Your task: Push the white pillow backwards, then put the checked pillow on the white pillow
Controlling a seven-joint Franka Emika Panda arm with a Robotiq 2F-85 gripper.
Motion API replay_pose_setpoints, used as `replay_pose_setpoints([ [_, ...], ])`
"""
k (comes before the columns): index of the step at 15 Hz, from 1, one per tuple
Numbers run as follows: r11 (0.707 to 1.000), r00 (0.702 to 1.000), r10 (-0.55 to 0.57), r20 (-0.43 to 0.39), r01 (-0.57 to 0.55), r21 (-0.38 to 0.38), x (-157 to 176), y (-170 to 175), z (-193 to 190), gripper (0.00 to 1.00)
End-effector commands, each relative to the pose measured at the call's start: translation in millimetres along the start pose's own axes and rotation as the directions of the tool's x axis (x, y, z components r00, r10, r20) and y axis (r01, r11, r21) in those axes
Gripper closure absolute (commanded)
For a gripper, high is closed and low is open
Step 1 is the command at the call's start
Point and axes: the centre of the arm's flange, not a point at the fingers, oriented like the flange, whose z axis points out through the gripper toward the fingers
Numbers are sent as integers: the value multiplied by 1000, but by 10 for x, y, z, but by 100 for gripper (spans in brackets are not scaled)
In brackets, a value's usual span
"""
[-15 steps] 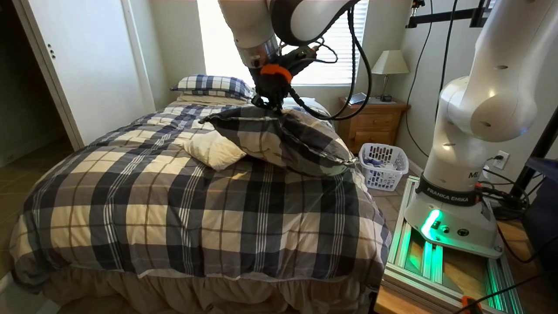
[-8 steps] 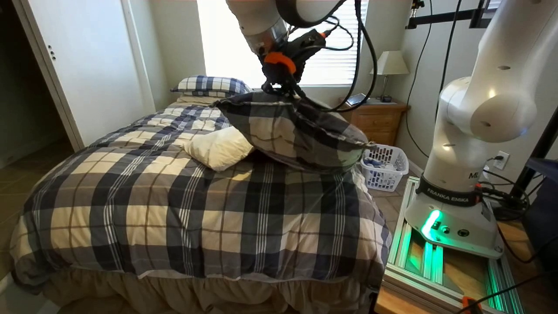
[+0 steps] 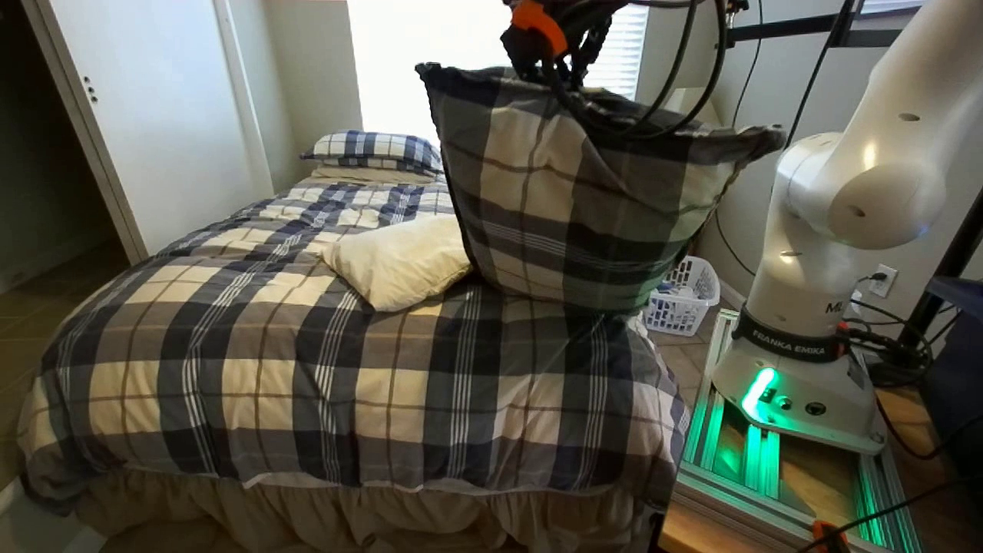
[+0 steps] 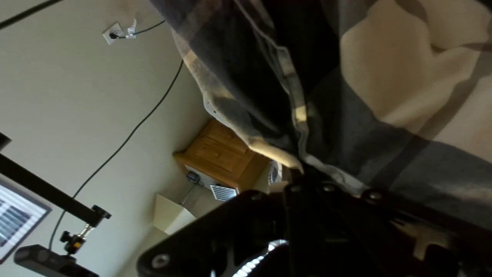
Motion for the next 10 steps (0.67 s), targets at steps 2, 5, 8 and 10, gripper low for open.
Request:
replay_pose_setpoints([
  [2,974,972,221,-72,-224,-27,379,468,-8,100],
  [5,934,934,348,-82,-353,-51,583,652,120,100],
  [8,883,886,450,-112,-460,-92,802,831,306,100],
  [10,913,918,393,-52,-397,-92,728,619,305,98],
])
